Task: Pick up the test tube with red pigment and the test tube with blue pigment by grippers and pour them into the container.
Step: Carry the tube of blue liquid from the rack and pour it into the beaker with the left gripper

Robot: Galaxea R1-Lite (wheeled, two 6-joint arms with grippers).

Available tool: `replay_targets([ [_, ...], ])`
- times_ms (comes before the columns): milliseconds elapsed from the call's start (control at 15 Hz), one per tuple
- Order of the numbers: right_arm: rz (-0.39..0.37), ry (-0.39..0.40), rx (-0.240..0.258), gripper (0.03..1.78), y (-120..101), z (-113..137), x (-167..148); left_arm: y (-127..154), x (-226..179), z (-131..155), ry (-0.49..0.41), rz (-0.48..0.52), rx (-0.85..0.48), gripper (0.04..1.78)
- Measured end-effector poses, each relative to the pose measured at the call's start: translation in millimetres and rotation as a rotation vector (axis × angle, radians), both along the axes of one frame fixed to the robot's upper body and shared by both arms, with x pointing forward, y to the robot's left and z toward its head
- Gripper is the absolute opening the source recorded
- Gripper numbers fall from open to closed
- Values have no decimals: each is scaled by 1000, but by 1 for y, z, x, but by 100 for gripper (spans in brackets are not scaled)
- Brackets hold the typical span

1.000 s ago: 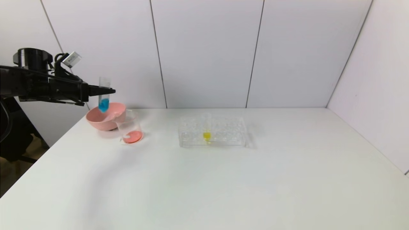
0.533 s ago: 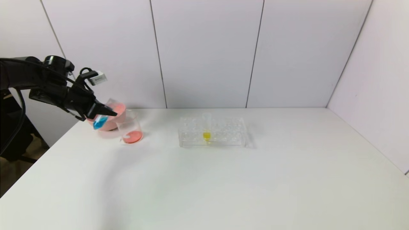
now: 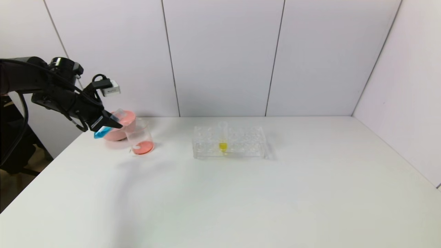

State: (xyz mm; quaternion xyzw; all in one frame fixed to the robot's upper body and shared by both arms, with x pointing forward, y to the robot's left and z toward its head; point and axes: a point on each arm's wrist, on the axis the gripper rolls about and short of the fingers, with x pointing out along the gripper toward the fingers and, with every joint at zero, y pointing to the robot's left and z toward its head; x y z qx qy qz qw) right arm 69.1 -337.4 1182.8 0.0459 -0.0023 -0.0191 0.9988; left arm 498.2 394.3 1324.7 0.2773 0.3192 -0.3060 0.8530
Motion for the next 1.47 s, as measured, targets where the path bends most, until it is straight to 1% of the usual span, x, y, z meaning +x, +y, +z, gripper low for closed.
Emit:
replay_targets([
  [400, 0, 0, 0, 177, 0, 0, 0, -15, 1, 8, -41, -15, 135, 47],
  [533, 0, 0, 0, 177, 0, 0, 0, -19, 5, 11, -82, -4, 177, 47],
  [667, 0, 0, 0, 177, 0, 0, 0, -25, 7, 12, -98, -10, 229, 47],
  [1000, 0, 0, 0, 177, 0, 0, 0, -35, 9, 11, -103, 2, 357, 47],
  [1467, 0, 0, 0, 177, 0, 0, 0, -45, 11, 9, -94, 10, 454, 47],
])
